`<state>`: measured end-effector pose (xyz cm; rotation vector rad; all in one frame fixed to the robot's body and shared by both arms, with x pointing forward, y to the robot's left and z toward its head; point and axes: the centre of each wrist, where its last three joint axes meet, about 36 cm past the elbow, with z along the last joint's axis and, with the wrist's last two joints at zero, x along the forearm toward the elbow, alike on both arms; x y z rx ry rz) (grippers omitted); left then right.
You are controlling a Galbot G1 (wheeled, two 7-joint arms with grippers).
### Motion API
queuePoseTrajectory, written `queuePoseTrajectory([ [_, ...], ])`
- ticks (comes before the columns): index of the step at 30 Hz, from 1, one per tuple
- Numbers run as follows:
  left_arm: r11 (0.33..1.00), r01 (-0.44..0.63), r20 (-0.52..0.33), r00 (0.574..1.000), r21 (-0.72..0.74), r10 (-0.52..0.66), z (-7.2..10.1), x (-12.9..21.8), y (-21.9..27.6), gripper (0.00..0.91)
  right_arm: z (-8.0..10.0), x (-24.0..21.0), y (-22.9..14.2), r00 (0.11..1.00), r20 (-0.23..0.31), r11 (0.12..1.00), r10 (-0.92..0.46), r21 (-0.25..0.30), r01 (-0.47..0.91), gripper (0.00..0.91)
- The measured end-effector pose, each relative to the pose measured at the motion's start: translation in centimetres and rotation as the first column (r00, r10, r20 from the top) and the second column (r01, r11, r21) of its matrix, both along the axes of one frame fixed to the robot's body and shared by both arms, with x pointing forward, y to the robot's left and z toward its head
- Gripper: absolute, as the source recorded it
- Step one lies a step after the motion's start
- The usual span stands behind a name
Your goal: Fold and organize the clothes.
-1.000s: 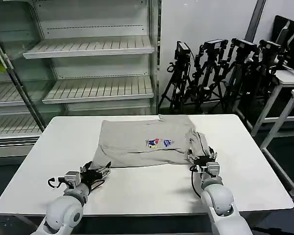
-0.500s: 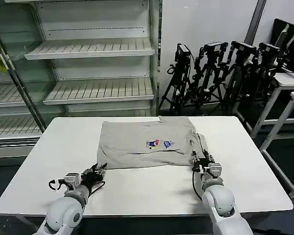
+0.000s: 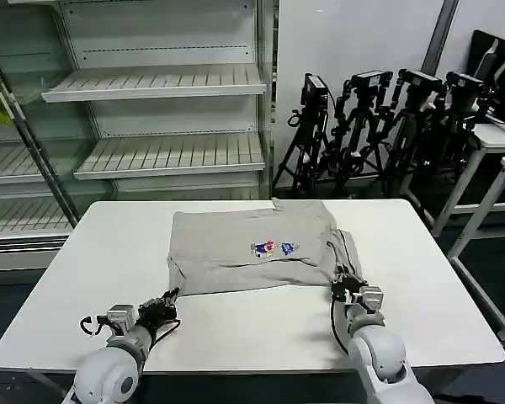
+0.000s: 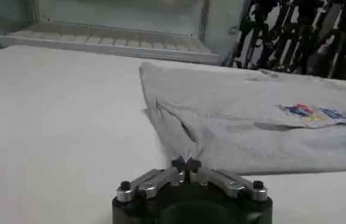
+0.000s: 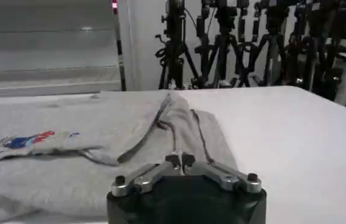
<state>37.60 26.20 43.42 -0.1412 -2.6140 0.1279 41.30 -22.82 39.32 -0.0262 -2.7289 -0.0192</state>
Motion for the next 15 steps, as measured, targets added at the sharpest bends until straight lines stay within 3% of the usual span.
queuePoseTrajectory([
  [4,1.000,0.005,0.013,1.000,0.004,-0.005,0.7,-0.8,0.0,0.050,-0.1,-2.7,0.1,1.000,-0.021,1.000,0.000,0.005,0.000,0.000],
  [15,1.000,0.015,0.048,0.999,0.017,-0.015,3.1,-4.3,-0.2,0.050,3.0,-9.2,0.0,1.000,-0.011,1.000,0.002,0.013,-0.002,0.000],
])
